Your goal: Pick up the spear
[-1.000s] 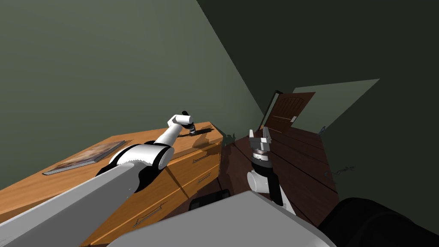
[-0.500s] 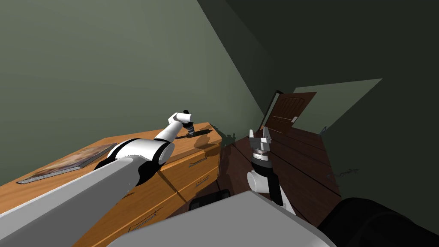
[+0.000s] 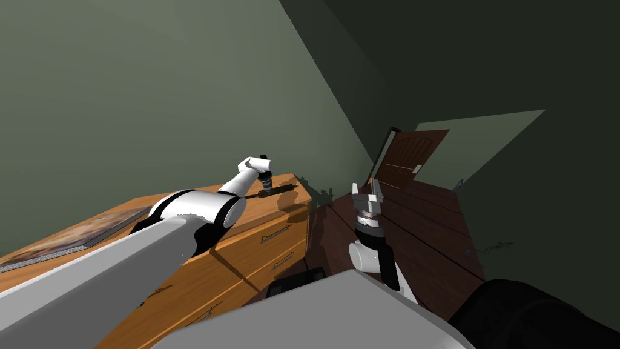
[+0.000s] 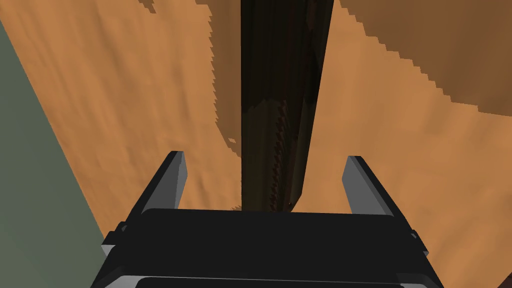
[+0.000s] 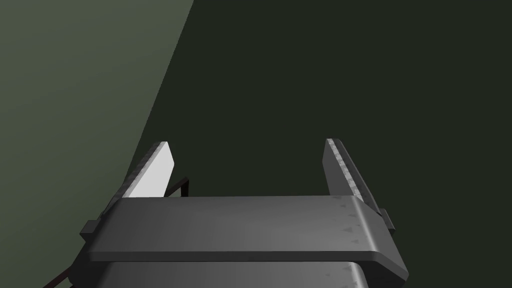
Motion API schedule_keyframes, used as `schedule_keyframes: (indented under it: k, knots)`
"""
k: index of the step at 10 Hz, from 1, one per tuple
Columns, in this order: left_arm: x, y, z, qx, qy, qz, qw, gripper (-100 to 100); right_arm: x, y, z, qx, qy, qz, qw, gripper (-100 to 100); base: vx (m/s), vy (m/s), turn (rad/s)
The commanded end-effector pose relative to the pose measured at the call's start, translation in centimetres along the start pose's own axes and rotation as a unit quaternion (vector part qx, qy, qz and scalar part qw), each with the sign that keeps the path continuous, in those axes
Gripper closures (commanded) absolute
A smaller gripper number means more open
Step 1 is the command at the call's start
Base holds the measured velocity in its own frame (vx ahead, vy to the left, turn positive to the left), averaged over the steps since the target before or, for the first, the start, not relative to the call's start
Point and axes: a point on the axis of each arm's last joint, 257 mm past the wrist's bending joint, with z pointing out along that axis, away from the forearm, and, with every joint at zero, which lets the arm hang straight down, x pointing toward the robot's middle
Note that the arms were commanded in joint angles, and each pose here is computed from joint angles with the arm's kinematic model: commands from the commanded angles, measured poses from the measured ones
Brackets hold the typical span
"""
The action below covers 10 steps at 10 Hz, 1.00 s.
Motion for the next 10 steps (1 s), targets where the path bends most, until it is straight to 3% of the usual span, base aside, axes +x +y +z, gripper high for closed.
schedule_keyframes:
  k: [1, 2, 3, 4, 5, 6, 8, 9, 10]
  knots:
    - [0.0, 0.0, 0.0, 0.000, 0.000, 0.000, 1.0000, -100, 0.0, 0.0, 0.0, 0.000, 0.000, 0.000, 1.0000, 0, 0.025, -0.023, 0.004]
    - [-0.1, 0.1, 0.0, -0.002, -0.001, 0.000, 1.0000, 0, 0.0, 0.0, 0.0, 0.000, 0.000, 0.000, 1.0000, 0, 0.000, 0.000, 0.000]
    - [-2.2, 0.5, 0.7, -0.015, 0.003, -0.009, 0.9998, -100, 0.0, 0.0, 0.0, 0.000, 0.000, 0.000, 1.0000, 0, 0.047, -0.067, -0.062]
    - [-2.1, 0.2, 0.5, -0.008, 0.006, -0.007, 0.9999, -100, 0.0, 0.0, 0.0, 0.000, 0.000, 0.000, 1.0000, 0, 0.049, -0.083, -0.014]
    - [-4.3, 0.6, 1.0, -0.021, 0.009, -0.016, 0.9996, -100, 0.0, 0.0, 0.0, 0.000, 0.000, 0.000, 1.0000, 0, 0.046, -0.106, -0.054]
    - [-4.6, 0.9, 1.5, -0.022, 0.008, -0.017, 0.9996, -100, 0.0, 0.0, 0.0, 0.000, 0.000, 0.000, 1.0000, 0, 0.042, -0.090, -0.017]
    - [-4.3, 0.3, 0.9, -0.012, 0.012, -0.014, 0.9997, -100, 0.0, 0.0, 0.0, 0.000, 0.000, 0.000, 1.0000, 0, 0.008, -0.027, 0.003]
    - [-6.8, 0.9, 1.5, -0.025, 0.013, -0.023, 0.9993, -100, 0.0, 0.0, 0.0, 0.000, 0.000, 0.000, 1.0000, 0, 0.032, -0.071, -0.077]
    - [-7.2, 1.5, 2.2, -0.033, 0.010, -0.025, 0.9991, -100, 0.0, 0.0, 0.0, 0.000, 0.000, 0.000, 1.0000, 0, 0.040, -0.070, -0.008]
